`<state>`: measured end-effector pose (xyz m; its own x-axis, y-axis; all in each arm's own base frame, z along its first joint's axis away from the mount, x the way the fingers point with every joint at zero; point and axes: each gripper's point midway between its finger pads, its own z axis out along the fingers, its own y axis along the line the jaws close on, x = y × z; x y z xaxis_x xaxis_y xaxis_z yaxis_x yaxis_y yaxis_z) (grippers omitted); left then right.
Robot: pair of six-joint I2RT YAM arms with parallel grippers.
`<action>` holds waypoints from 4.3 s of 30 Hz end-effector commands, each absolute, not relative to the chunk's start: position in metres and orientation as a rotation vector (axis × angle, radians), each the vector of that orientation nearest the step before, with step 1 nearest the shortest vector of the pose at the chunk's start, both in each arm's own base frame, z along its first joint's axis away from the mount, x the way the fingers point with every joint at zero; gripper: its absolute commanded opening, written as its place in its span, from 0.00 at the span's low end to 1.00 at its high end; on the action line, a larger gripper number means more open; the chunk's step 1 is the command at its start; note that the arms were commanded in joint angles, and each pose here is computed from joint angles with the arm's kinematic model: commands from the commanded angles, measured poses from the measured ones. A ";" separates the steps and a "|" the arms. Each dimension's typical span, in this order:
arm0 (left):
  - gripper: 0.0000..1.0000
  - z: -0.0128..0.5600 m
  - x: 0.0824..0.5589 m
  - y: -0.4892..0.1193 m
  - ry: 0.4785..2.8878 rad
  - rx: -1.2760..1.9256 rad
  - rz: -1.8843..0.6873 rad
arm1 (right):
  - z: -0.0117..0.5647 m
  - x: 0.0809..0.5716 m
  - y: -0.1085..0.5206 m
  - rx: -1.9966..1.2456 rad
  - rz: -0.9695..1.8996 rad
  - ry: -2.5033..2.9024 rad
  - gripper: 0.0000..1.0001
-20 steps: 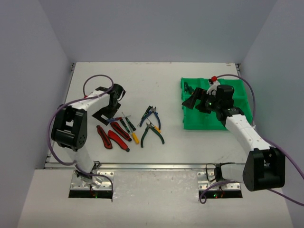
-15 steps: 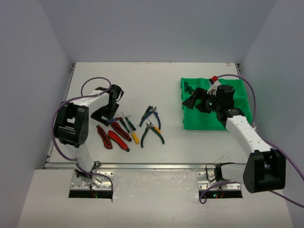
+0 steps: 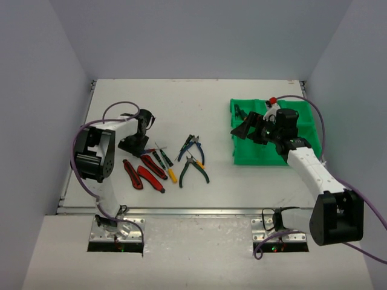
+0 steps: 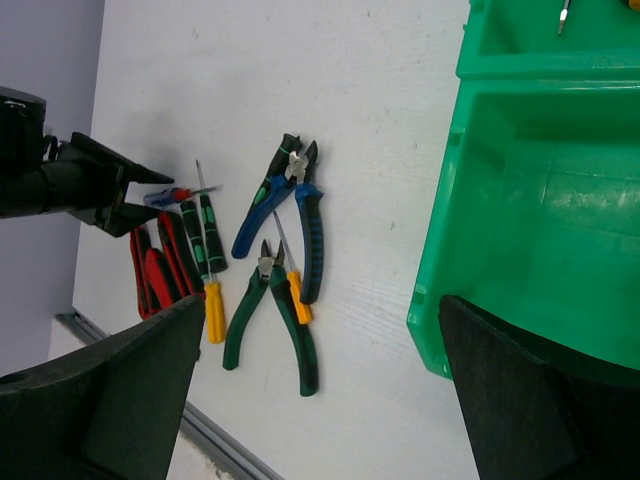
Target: Sort the tools into containers
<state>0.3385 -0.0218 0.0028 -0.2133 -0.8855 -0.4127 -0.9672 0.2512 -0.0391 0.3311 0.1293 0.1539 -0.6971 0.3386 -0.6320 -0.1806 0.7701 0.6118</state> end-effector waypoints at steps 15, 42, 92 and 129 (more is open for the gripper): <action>0.00 0.102 0.414 -0.050 2.094 -1.321 -0.388 | 0.196 0.318 0.178 -0.097 1.185 2.039 0.99; 0.60 0.254 0.285 -0.291 1.825 0.052 -1.461 | 0.202 0.270 0.312 -0.416 1.461 1.983 0.00; 1.00 0.179 0.257 -0.104 2.180 -0.089 -0.201 | 0.166 0.503 -0.025 0.550 0.187 2.155 0.90; 1.00 0.226 0.254 -0.041 1.941 -0.409 -0.096 | 0.040 0.343 0.328 -0.508 0.349 2.447 0.25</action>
